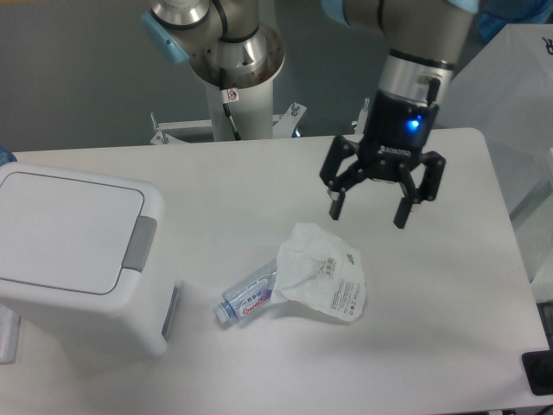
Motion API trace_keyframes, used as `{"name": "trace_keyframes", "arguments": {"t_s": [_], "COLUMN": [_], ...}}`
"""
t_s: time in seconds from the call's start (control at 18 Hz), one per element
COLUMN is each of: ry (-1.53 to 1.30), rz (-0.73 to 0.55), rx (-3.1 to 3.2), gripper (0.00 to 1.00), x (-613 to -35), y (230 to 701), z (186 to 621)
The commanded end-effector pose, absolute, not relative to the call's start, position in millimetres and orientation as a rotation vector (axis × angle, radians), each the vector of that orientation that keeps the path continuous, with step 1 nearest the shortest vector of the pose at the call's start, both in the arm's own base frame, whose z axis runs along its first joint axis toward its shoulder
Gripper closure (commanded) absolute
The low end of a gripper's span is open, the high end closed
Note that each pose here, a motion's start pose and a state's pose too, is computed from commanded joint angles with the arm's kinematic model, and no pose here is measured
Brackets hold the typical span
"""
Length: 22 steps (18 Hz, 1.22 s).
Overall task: Open the trash can
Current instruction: 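Move the open gripper up and across toward the white trash can lid, then lower the gripper onto the lid's grey side edge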
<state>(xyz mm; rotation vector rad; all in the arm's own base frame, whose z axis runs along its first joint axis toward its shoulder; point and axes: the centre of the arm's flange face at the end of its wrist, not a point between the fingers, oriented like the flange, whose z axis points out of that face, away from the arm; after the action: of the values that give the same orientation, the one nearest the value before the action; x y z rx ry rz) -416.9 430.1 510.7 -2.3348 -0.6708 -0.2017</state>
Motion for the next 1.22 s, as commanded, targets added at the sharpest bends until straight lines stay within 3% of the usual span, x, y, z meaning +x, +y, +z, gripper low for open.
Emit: {"name": "trace_keyframes", "arguments": {"t_s": [0.56,1.22], "ry": [-0.568,-0.442], "rz": [-0.267,-0.337], "rx": [-2.350,-2.419], "gripper": [0.00,0.00], "x": [-351.4,-303.2], "y": [488.0,534.5], "z": [515.3,477.5]}}
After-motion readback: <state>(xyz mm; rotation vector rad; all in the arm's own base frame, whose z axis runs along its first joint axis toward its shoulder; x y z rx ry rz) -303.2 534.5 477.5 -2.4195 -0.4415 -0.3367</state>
